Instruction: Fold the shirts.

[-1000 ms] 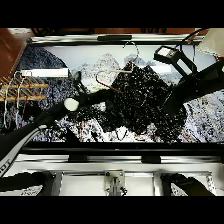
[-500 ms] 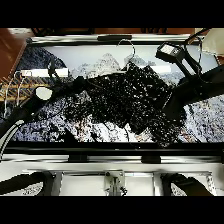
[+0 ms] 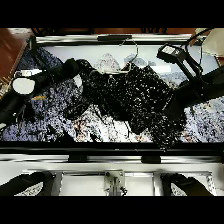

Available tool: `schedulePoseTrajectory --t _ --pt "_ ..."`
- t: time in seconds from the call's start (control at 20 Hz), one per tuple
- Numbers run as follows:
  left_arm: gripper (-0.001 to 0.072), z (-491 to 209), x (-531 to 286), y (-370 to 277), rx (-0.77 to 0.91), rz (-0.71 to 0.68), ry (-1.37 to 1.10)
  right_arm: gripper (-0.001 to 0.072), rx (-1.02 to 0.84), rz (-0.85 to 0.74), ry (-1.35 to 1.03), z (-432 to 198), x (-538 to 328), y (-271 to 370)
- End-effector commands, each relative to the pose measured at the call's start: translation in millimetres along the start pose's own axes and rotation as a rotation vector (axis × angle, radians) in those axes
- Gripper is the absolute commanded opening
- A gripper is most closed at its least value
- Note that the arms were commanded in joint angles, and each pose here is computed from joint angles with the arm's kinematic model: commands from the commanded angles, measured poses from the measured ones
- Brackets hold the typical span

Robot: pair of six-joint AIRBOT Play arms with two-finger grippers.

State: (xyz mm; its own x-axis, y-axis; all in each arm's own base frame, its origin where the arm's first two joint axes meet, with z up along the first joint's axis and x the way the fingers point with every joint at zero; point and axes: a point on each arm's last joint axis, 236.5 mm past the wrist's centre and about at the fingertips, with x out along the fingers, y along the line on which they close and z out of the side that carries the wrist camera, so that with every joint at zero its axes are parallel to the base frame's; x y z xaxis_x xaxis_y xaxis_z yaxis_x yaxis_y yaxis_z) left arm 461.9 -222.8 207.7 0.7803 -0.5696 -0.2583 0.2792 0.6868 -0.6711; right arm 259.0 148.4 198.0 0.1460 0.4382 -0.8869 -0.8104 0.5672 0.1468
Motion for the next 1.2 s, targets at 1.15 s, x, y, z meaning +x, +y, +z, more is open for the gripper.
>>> schedulePoseTrajectory --t 1.15 --pt "0.0052 -26.5 -145.3 -159.1 0.452 -0.286 0.048 0.0059 0.035 -0.261 -0.581 115.8 -73.1 7.3"
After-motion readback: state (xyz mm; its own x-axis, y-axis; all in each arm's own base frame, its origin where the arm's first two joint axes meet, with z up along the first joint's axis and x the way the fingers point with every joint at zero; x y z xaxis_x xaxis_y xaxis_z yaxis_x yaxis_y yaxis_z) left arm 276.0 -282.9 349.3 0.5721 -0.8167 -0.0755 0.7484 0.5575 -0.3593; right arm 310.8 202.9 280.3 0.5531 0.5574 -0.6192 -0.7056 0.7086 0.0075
